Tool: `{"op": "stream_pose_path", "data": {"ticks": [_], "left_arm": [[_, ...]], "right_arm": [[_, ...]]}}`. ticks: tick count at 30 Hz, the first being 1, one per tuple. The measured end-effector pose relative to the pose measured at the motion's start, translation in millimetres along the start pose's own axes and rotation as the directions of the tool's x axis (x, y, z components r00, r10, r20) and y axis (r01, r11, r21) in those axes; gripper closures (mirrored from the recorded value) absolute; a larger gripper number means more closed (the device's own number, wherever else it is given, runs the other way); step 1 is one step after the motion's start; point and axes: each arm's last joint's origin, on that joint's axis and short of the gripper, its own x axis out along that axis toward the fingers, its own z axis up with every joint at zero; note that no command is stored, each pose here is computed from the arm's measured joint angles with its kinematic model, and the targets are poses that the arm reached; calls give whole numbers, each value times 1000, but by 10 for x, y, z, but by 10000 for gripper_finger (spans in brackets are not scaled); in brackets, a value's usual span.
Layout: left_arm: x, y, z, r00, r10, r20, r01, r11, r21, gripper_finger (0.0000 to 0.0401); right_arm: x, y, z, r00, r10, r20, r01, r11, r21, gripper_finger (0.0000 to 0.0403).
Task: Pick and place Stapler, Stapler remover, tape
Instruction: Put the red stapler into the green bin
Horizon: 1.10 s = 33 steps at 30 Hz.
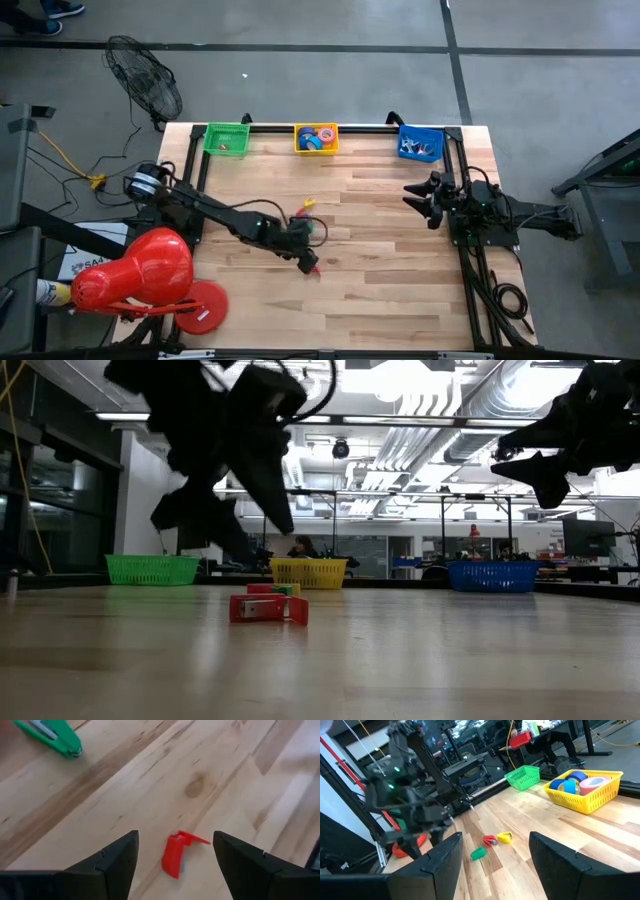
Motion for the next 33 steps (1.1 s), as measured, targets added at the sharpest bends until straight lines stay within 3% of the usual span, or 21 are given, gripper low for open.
{"op": "stream_pose_path", "data": {"ticks": [4, 9, 15, 33], "left_arm": [[1, -160, 77, 991, 124, -57, -123, 992, 22, 149], [66, -375, 164, 973, 203, -109, -197, 979, 60, 149], [320, -564, 223, 979, 179, -96, -173, 983, 68, 149], [525, -517, 36, 946, 284, -155, -273, 958, 86, 149]], "right_arm": [[0, 1, 2, 1000, 1, 2, -1, 1000, 0, 183], [0, 1, 2, 1000, 1, 2, -1, 1000, 0, 183], [1, 1, 2, 1000, 1, 2, -1, 1000, 0, 182], [16, -9, -21, 1000, -12, -24, 12, 1000, -3, 183]]}}
